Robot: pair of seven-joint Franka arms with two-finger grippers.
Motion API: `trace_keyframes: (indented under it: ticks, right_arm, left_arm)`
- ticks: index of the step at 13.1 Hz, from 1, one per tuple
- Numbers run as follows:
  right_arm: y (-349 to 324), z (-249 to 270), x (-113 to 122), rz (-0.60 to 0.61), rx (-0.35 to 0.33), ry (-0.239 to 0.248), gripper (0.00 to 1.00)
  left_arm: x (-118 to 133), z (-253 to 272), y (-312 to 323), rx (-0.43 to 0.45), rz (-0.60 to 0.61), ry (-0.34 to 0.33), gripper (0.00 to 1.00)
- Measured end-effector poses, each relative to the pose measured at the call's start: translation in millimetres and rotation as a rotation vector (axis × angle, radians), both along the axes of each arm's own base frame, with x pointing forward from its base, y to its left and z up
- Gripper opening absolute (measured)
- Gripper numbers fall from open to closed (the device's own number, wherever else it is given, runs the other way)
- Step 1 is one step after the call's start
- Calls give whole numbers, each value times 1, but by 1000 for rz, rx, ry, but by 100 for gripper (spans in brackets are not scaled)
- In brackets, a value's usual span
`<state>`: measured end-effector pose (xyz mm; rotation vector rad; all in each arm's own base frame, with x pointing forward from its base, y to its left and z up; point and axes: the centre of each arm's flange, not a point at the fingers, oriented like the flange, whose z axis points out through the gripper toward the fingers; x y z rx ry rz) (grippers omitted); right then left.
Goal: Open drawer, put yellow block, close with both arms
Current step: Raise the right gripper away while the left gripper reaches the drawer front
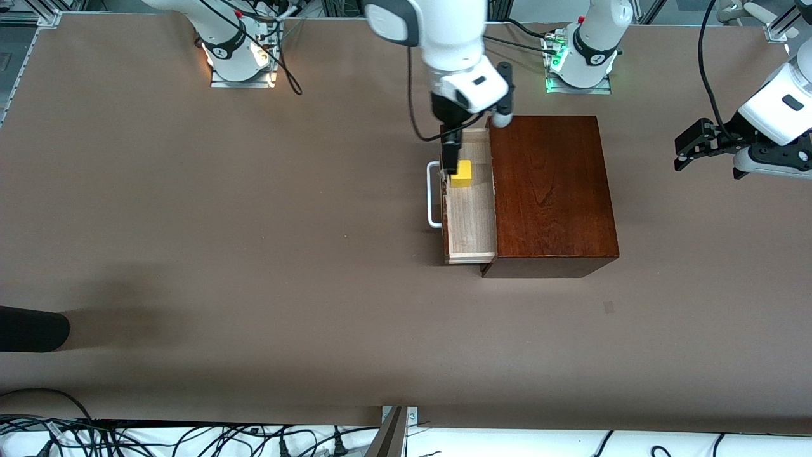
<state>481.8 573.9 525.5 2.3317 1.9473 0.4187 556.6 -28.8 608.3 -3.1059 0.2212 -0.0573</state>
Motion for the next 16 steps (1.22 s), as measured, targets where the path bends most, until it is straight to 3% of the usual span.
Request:
trace_keyframes:
  ticks: [3, 5, 7, 9, 11, 13, 16]
  right_arm:
    - [-95, 23, 88, -176, 66, 5, 100]
    - [-165, 41, 134, -283, 102, -3, 100]
    - [-228, 65, 160, -378, 115, -18, 100]
    - [-285, 74, 178, -469, 141, 21, 100]
    - [-346, 70, 197, -553, 189, 73, 100]
    - [-401, 62, 204, -633, 236, 133, 100]
    - [-459, 66, 187, -732, 260, 187, 100]
  left_arm:
    - [-5, -6, 0, 3, 0, 58, 100]
    - [-19, -14, -14, -17, -20, 175, 100]
    - [-29, -27, -43, -127, -56, 286, 100]
    - [-24, -57, -81, -228, -109, 385, 100]
    - [-16, -91, -132, -254, -192, 443, 100]
    - [-6, -101, -195, -265, -301, 415, 100]
    - [0, -112, -298, -310, -546, 299, 100]
